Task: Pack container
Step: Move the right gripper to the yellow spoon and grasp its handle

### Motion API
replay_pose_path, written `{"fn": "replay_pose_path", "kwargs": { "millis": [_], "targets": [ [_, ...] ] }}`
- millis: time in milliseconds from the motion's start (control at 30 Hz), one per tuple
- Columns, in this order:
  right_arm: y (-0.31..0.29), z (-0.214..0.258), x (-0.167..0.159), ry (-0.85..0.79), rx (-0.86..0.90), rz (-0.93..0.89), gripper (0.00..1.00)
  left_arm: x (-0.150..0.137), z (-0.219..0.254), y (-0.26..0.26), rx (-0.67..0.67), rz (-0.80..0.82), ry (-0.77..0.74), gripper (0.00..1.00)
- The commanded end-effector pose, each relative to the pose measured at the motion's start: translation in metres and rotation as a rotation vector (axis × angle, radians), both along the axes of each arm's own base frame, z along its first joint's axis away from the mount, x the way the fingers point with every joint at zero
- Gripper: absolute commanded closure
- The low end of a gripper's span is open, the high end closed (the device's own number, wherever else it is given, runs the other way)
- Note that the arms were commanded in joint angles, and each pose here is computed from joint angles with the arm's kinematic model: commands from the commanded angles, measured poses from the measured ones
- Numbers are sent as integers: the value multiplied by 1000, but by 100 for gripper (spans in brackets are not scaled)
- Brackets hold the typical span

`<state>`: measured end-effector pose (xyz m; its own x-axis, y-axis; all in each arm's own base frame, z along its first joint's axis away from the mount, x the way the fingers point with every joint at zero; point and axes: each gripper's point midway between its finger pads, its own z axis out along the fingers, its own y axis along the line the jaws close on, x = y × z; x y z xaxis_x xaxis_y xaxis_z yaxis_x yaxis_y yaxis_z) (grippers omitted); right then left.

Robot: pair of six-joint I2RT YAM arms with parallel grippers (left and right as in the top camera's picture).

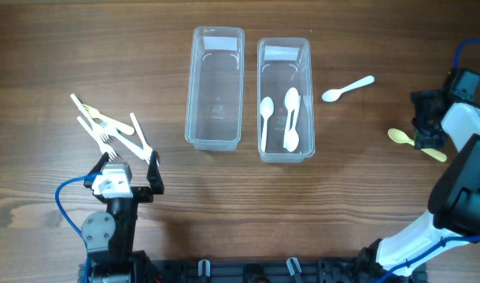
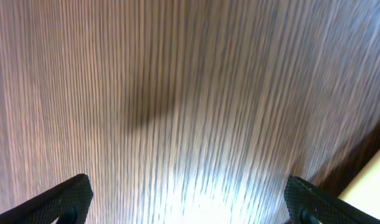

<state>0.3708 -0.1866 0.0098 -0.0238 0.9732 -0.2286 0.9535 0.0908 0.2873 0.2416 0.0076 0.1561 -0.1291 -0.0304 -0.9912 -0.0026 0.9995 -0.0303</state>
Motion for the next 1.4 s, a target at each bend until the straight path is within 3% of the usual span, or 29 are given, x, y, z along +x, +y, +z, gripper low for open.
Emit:
{"fn": "replay_pose_path", "kwargs": {
  "millis": [0, 200, 467, 633, 800, 933, 1100, 1233, 1367],
  "targets": [
    [45, -23, 0, 34, 119, 55, 0, 0, -1, -2, 20, -10, -3, 0],
    [77, -29, -15, 134, 154, 120, 0, 0, -1, -2, 20, -10, -3, 0],
    [78, -33, -75, 401, 129, 177, 0, 0, -1, -2, 20, -11, -3, 0],
    [73, -32, -83, 459, 84, 309, 1, 0, -1, -2, 20, -10, -3, 0],
    [74, -30, -96, 515, 89, 319, 1, 0, -1, -2, 20, -11, -3, 0],
    [69, -21, -74, 437, 37, 443, 0, 0, -1, -2, 20, -11, -3, 0],
    [59, 63, -34, 188, -107, 448, 0, 0, -1, -2, 20, -10, -3, 0],
    [53, 97, -58, 168, -133, 278, 0, 0, -1, -2, 20, -10, -3, 0],
    [46, 84, -79, 198, -47, 177, 0, 0, -1, -2, 20, -11, -3, 0]
  ]
}}
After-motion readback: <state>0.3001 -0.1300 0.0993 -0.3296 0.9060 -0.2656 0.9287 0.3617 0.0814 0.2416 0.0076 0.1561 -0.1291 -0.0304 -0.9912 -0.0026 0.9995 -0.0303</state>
